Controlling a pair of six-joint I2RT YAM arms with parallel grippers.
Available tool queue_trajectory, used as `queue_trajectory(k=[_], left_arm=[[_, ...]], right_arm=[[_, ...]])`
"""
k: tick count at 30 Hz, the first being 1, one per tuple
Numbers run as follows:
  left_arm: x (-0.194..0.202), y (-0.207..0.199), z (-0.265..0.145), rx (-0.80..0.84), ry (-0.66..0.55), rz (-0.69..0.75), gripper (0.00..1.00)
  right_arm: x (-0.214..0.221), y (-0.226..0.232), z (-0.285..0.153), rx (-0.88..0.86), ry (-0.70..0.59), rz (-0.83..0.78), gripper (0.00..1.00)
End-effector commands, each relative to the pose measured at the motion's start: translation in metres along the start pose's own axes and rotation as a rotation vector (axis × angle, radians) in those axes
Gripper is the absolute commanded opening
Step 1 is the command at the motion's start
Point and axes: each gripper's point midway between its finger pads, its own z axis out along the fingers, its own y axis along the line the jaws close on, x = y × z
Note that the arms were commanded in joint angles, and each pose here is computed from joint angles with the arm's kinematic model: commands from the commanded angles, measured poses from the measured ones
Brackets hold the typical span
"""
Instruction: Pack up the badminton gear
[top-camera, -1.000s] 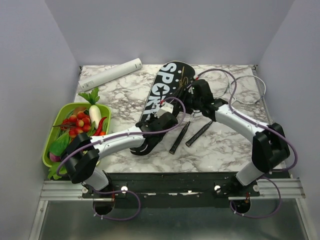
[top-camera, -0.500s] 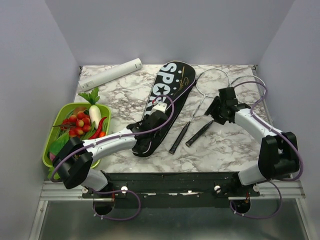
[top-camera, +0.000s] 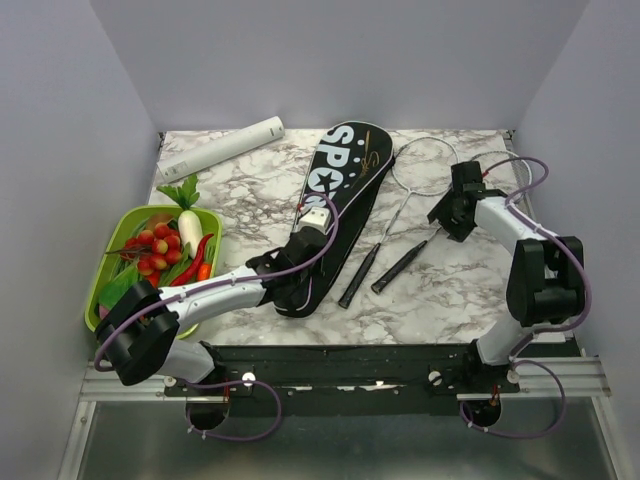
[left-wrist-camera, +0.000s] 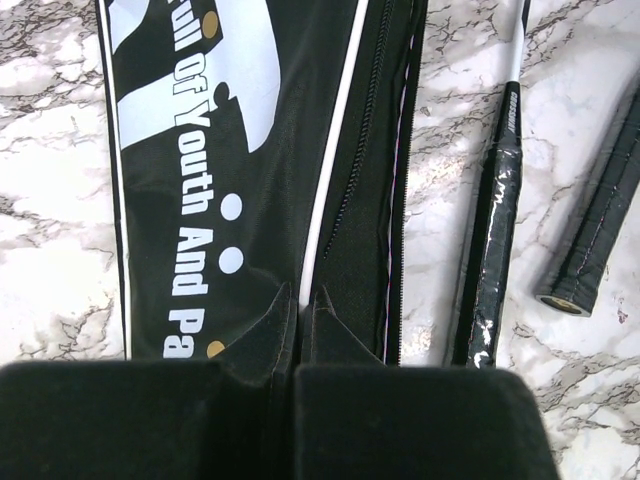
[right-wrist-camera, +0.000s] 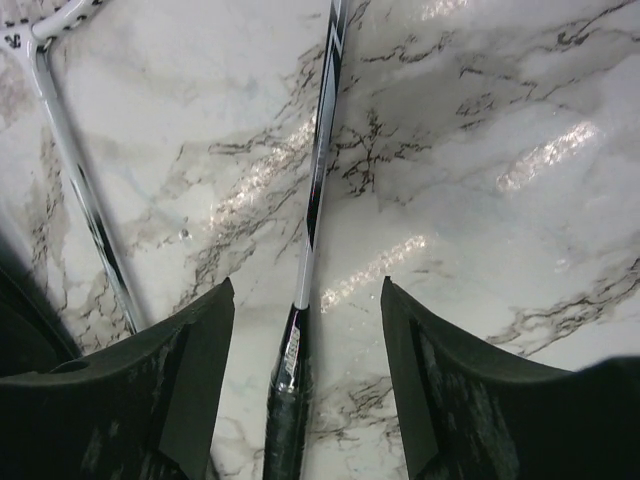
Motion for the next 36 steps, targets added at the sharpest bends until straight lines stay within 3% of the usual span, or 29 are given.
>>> queue_trajectory(k=[1, 11, 20, 27, 36], left_arm=[[-0.030, -0.014, -0.002, 0.068, -0.110, -0.059, 0.00], [-0.035, -0.013, -0.004, 0.071, -0.134, -0.039, 0.00], [-0.033, -0.011, 0.000, 0.072, -0.132, -0.035, 0.00], [-0.032, -0.009, 0.001, 0.076, -0.132, -0.042, 0.00], [-0.034, -0.005, -0.002, 0.072, -0.142, -0.054, 0.00]], right_arm=[[-0.015, -0.011, 0.011, 0.093, -0.008, 0.030, 0.69], [-0.020, -0.005, 0.034, 0.137, 0.037, 0.040, 0.67], [-0.011, -0.016, 0.048, 0.196, 0.068, 0.023, 0.57], [-0.014, -0.013, 0.049, 0.191, 0.074, -0.004, 0.33], [-0.010, -0.005, 0.051, 0.194, 0.145, -0.037, 0.15]])
